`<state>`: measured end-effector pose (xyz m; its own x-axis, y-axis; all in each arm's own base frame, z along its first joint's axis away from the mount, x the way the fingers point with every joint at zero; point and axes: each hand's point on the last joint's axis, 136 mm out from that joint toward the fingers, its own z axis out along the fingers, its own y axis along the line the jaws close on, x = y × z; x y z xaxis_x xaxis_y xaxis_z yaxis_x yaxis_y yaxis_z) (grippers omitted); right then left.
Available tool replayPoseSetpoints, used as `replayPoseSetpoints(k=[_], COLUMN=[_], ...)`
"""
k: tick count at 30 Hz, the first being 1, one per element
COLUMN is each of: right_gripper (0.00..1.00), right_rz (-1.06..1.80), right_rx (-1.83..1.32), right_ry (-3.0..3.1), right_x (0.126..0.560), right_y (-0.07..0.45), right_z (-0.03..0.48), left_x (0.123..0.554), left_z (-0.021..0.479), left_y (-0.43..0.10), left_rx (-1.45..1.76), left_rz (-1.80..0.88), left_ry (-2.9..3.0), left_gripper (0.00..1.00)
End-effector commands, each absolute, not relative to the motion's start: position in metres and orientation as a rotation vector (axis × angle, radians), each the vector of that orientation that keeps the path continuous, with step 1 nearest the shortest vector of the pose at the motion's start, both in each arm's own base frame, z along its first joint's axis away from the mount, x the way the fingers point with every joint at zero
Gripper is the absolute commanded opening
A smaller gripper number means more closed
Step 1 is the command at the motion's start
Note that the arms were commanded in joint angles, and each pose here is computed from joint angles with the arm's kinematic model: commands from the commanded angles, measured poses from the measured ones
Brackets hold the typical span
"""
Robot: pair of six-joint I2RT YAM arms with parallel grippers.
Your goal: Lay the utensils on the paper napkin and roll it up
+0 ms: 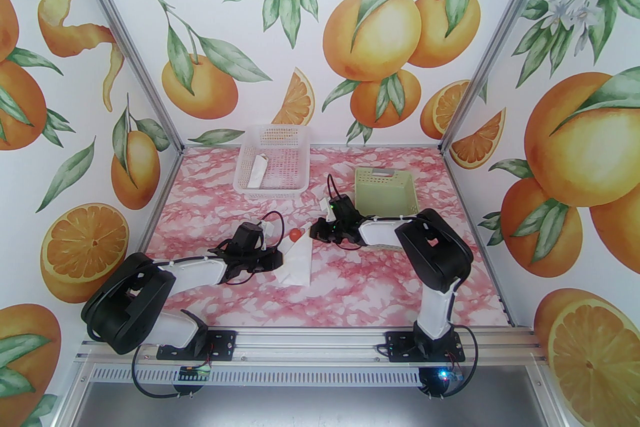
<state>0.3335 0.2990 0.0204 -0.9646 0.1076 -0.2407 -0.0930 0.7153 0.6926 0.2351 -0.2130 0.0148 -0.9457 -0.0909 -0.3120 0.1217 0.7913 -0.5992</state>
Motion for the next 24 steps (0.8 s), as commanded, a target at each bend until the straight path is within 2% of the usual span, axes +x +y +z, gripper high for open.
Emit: replayPoseSetpoints(k=[1, 7, 16, 24], right_gripper=[0.0, 0.0, 0.0, 0.0], right_rz=[1.046, 1.016, 1.037, 1.029], right_rx=[0.021, 0.044, 0.054, 0.029], right_ry=[2.658, 2.666, 2.606, 2.554], right_x=[0.347, 0.361, 0.386, 0.366], right_y=[0.293, 0.284, 0.281, 0.27], right_z=[0.01, 0.003, 0.026, 0.062], left_x=[0.222, 0.221, 0.223, 0.224], left_z=[0.002, 0.002, 0.004, 0.004], left_y=[-0.204, -0.204, -0.204, -0.205], left_rx=[0.007, 0.01, 0.003, -0.003], left_rz=[-0.871, -0.871, -0.874, -0.876], left_ry=[2.715, 2.715, 2.709, 2.702], left_gripper=[0.02, 0.02, 0.02, 0.02])
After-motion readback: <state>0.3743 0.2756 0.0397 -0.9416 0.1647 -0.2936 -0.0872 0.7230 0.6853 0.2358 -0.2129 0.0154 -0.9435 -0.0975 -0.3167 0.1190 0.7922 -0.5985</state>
